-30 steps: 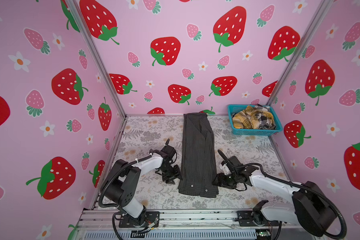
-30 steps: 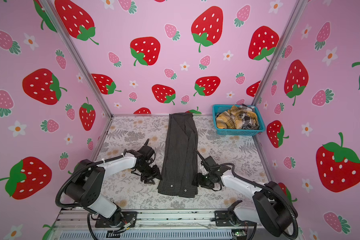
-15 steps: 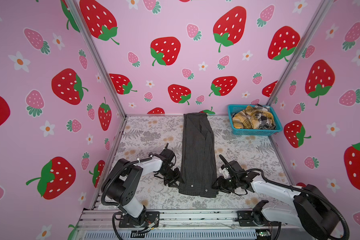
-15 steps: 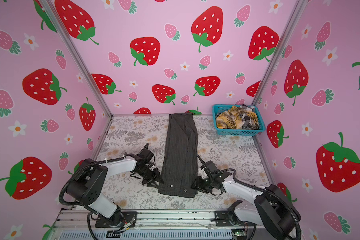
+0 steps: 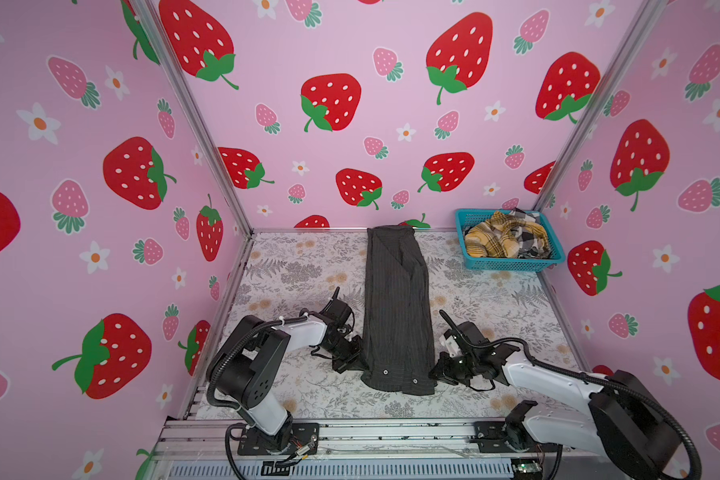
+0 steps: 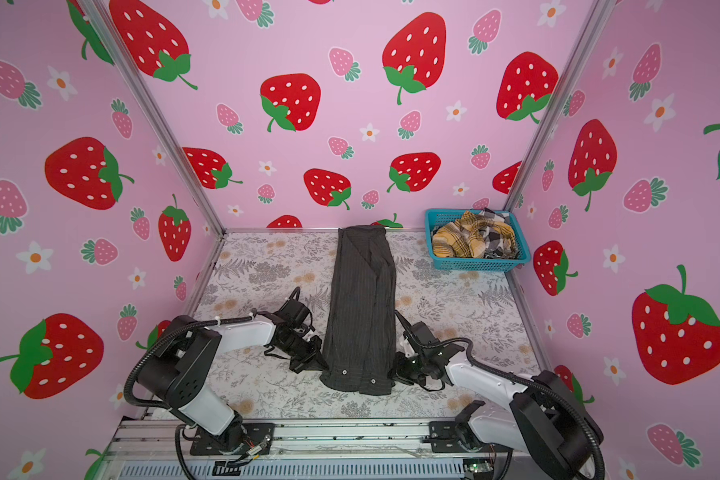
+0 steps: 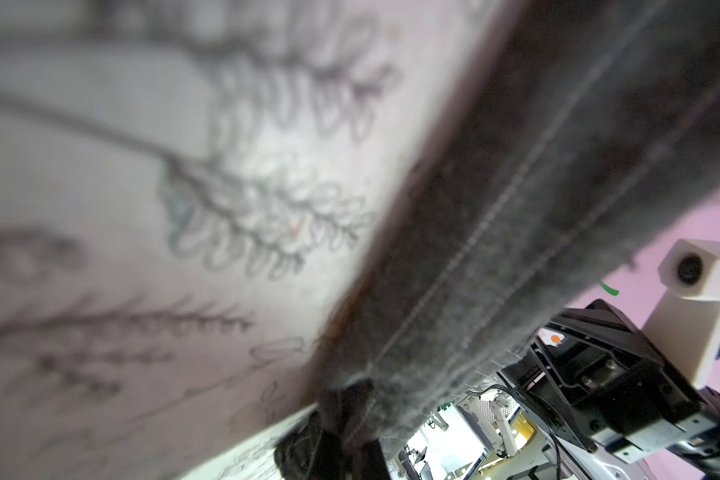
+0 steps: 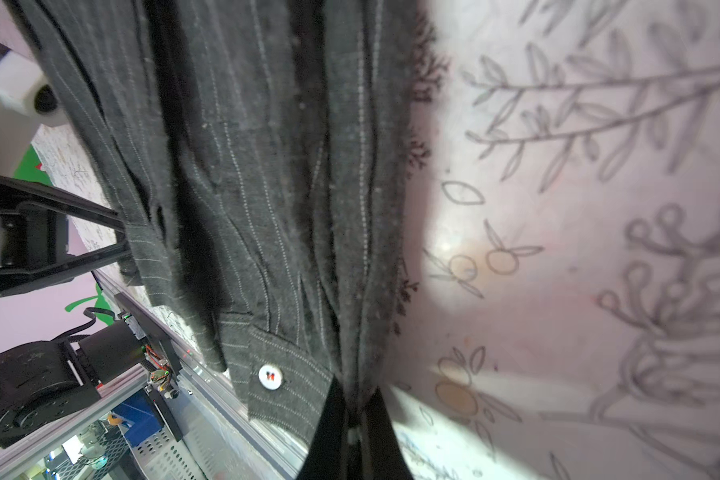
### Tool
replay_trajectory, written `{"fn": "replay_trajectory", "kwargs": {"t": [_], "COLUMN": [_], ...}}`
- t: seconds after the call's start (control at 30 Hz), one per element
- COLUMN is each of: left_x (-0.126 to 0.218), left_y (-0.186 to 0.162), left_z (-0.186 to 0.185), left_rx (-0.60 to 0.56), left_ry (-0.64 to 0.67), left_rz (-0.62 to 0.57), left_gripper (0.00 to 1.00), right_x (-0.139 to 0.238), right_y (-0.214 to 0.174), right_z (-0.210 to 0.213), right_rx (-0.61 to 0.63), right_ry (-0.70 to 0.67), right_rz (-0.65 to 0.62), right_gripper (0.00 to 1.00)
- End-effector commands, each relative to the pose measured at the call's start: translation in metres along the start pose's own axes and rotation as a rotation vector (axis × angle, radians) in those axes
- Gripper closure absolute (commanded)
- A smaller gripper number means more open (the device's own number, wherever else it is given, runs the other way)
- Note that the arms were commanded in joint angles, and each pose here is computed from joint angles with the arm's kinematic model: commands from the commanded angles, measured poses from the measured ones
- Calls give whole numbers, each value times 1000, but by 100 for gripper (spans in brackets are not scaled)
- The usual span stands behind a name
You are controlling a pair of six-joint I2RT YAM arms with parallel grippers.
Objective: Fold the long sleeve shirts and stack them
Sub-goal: 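Grasp the near end of the pinstriped strip with both grippers, then lift the near end with both grippers and fold it toward the far end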
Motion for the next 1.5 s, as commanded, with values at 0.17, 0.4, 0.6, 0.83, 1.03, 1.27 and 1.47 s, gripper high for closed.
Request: {"fn": "replay_trajectory", "kwargs": {"t": [0.17, 0.4, 0.6, 0.83, 1.03, 1.27, 1.47], "left_x": [-3, 15, 32, 105, 114, 107, 193], "left_y": [-47, -64, -47, 42, 161, 292, 321], "left_z": [-16, -22, -52, -91, -101, -68, -85], "left_rx": [3, 13, 6, 15, -2, 78, 31], "left_ry": [15, -18, -138, -248, -237, -219, -255], "left_rz": [43, -35, -132, -370, -374, -385, -602], "left_gripper": [100, 100, 100, 100, 100, 62, 29], "right_x": [22, 48, 70, 90, 68, 12, 43], "right_y": [-24, -35, -13, 80, 190, 324, 360], "right_z": [-9, 1, 50, 130, 180, 192, 199], "right_rx": [-2, -1, 95, 183, 225, 173, 185], "right_ry": [-55, 13, 68, 121, 170, 150, 124], "right_rz": [-13, -62, -153, -227, -202, -173, -296], "right_gripper": [100, 100, 100, 100, 100, 71, 22]}}
Point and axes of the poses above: each gripper's point midway between its finger pads, its own x axis back along the fingers, its own z axis along the line the jaws close on, y = z × x, the point moved 2 cm from there along x, back along the fingers, and after that the axes turned 14 degrees about -x, right-handed, at the moved point
